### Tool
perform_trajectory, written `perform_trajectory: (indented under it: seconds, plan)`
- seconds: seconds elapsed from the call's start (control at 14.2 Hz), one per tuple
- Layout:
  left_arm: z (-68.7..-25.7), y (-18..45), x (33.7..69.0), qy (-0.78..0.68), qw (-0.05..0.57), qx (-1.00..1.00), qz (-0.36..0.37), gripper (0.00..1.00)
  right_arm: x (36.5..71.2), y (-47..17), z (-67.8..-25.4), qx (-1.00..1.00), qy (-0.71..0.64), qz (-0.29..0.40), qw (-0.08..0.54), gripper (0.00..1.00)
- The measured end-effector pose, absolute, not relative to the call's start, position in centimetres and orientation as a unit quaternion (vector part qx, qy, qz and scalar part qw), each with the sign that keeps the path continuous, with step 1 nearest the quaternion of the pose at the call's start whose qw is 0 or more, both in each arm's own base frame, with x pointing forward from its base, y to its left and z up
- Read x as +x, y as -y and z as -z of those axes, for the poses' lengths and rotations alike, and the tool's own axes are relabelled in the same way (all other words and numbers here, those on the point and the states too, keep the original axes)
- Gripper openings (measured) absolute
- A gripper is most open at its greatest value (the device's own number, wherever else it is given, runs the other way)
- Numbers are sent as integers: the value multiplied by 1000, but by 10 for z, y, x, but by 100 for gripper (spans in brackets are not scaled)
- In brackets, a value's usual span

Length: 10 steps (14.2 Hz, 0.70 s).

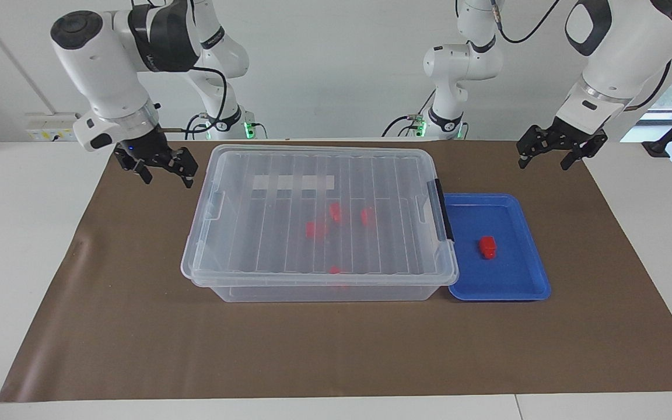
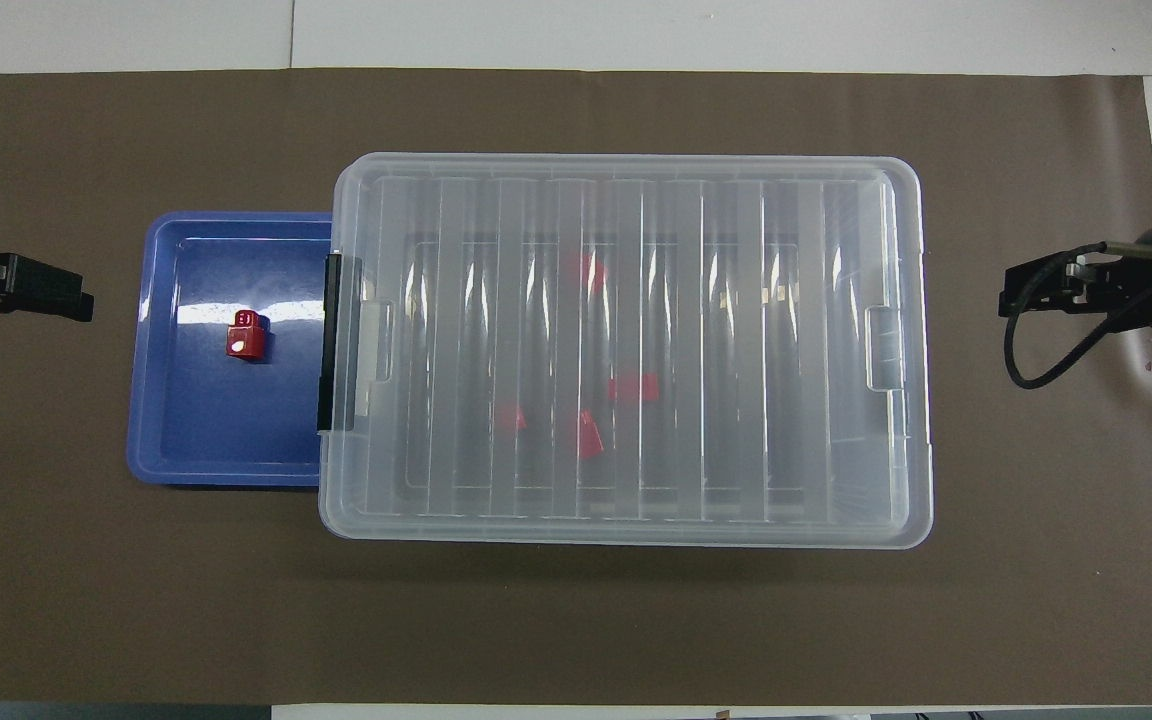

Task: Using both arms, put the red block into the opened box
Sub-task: 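Reach the right gripper to the lid edge while the left gripper nears the block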

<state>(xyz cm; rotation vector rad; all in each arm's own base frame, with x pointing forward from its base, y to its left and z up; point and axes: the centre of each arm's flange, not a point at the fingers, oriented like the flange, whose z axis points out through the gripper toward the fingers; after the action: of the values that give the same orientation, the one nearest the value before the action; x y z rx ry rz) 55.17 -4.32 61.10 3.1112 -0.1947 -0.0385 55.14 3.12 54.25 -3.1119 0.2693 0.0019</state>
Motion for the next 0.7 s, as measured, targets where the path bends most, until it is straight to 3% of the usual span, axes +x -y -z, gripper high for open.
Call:
perform_trajectory:
  seconds: [0.7]
  plan:
    - [-611,44,552,63,12,998,11,100,559,-60,-475,-995,-103,2,11,100]
